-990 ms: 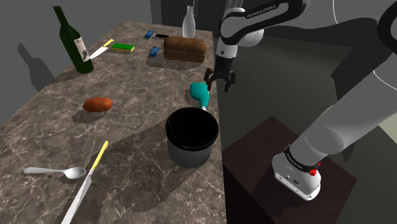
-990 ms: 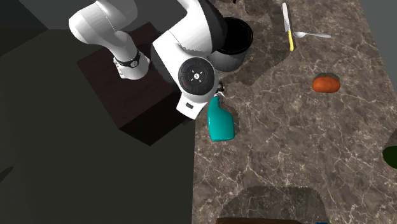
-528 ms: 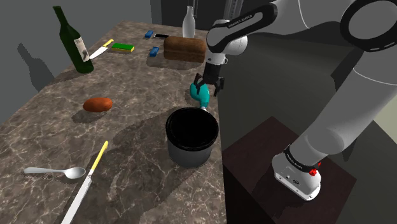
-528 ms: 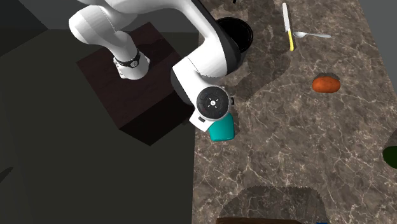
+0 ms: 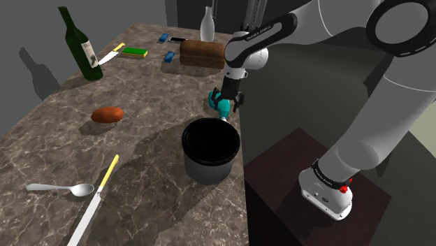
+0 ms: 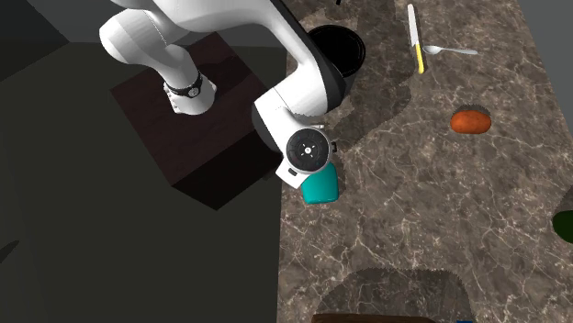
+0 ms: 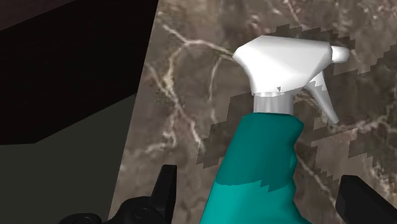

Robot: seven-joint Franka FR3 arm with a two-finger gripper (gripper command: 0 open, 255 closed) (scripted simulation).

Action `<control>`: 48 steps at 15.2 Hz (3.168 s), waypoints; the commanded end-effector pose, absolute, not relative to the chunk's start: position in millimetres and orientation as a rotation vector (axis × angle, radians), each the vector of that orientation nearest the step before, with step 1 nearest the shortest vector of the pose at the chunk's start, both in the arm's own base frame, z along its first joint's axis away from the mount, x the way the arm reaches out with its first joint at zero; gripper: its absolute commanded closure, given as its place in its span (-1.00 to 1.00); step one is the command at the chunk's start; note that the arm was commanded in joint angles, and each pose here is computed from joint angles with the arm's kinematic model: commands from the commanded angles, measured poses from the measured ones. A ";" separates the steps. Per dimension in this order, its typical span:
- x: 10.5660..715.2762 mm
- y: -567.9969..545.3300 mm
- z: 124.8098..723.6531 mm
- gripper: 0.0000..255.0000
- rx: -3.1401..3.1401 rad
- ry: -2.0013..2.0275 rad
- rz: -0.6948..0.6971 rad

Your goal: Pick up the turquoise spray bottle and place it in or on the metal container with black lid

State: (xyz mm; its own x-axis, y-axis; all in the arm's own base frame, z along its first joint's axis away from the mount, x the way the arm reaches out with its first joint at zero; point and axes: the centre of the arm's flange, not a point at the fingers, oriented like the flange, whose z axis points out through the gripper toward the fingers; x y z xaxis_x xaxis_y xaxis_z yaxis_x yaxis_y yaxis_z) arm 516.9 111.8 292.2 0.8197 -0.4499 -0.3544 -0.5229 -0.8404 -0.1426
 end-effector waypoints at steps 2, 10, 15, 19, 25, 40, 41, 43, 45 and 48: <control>516.7 112.2 291.7 -1.00 -2.770 0.752 0.454; 516.7 112.2 291.7 1.00 -2.770 0.752 0.454; 516.7 112.2 291.7 1.00 -2.770 0.752 0.454; 516.7 112.2 312.8 1.00 -2.770 0.752 0.454; 516.7 112.2 344.5 1.00 -2.770 0.752 0.454; 516.7 112.2 423.7 1.00 -2.770 0.752 0.454; 516.7 112.2 428.9 1.00 -2.770 0.752 0.454; 516.7 112.2 439.5 1.00 -2.770 0.752 0.454; 516.7 112.2 450.1 1.00 -2.770 0.752 0.454; 516.7 112.2 465.9 1.00 -2.770 0.752 0.454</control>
